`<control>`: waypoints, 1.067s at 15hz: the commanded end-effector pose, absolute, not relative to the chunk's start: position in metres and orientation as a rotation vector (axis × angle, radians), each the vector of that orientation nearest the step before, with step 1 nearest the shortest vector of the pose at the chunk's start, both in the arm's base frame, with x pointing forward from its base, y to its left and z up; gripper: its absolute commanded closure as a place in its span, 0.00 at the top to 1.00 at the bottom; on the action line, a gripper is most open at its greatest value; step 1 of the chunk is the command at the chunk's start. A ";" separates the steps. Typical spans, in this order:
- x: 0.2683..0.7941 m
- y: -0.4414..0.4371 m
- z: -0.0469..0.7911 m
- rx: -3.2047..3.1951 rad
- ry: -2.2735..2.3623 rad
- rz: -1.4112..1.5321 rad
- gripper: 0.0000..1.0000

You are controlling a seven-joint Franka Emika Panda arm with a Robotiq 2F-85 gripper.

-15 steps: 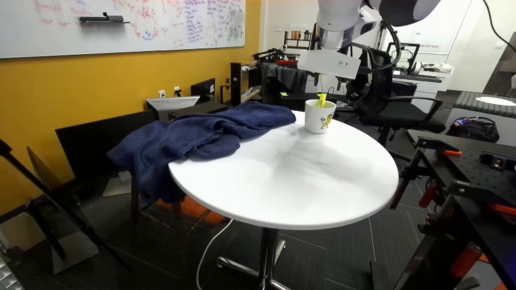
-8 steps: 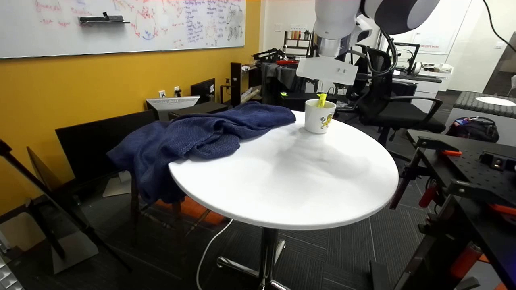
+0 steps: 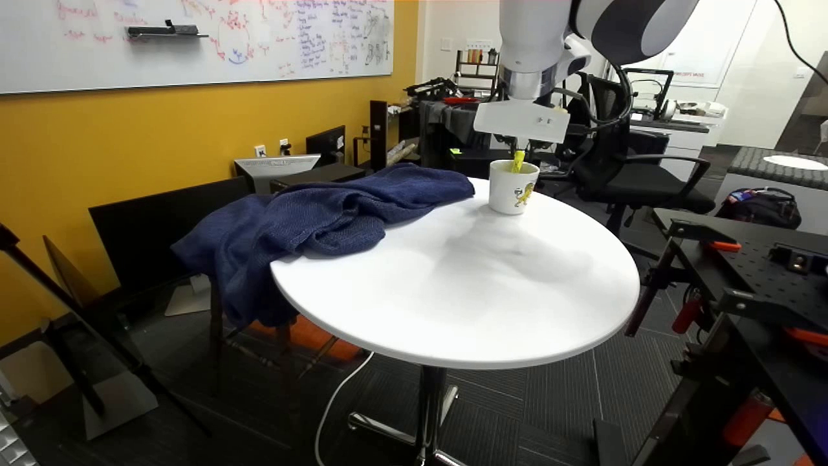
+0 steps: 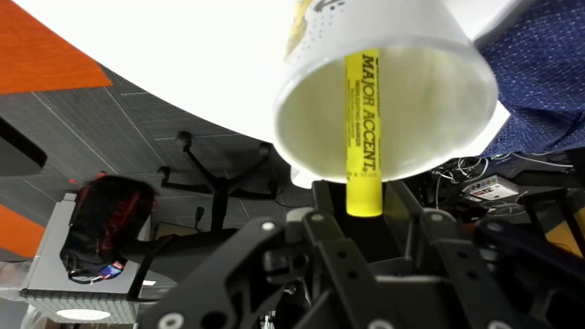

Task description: Pick up the marker from the cup and put it on the table

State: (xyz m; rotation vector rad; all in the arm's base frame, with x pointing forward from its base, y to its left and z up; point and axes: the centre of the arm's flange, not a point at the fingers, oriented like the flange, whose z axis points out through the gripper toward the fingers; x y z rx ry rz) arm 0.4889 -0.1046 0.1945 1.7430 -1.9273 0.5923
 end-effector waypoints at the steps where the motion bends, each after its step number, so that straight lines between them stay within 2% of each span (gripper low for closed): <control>1: 0.499 -0.111 0.193 1.756 -1.931 0.572 0.41; 2: 0.499 -0.112 0.192 1.753 -1.933 0.570 0.44; 5: 0.501 -0.113 0.191 1.749 -1.935 0.566 0.41; 6: 0.501 -0.113 0.191 1.747 -1.936 0.566 0.32; 7: 0.501 -0.113 0.191 1.746 -1.936 0.568 0.16; 8: 0.502 -0.113 0.191 1.744 -1.936 0.570 0.14; 10: 0.501 -0.112 0.194 1.742 -1.935 0.578 0.01; 12: 0.501 -0.111 0.197 1.740 -1.936 0.587 0.05; 16: 0.496 -0.104 0.211 1.732 -1.929 0.624 0.05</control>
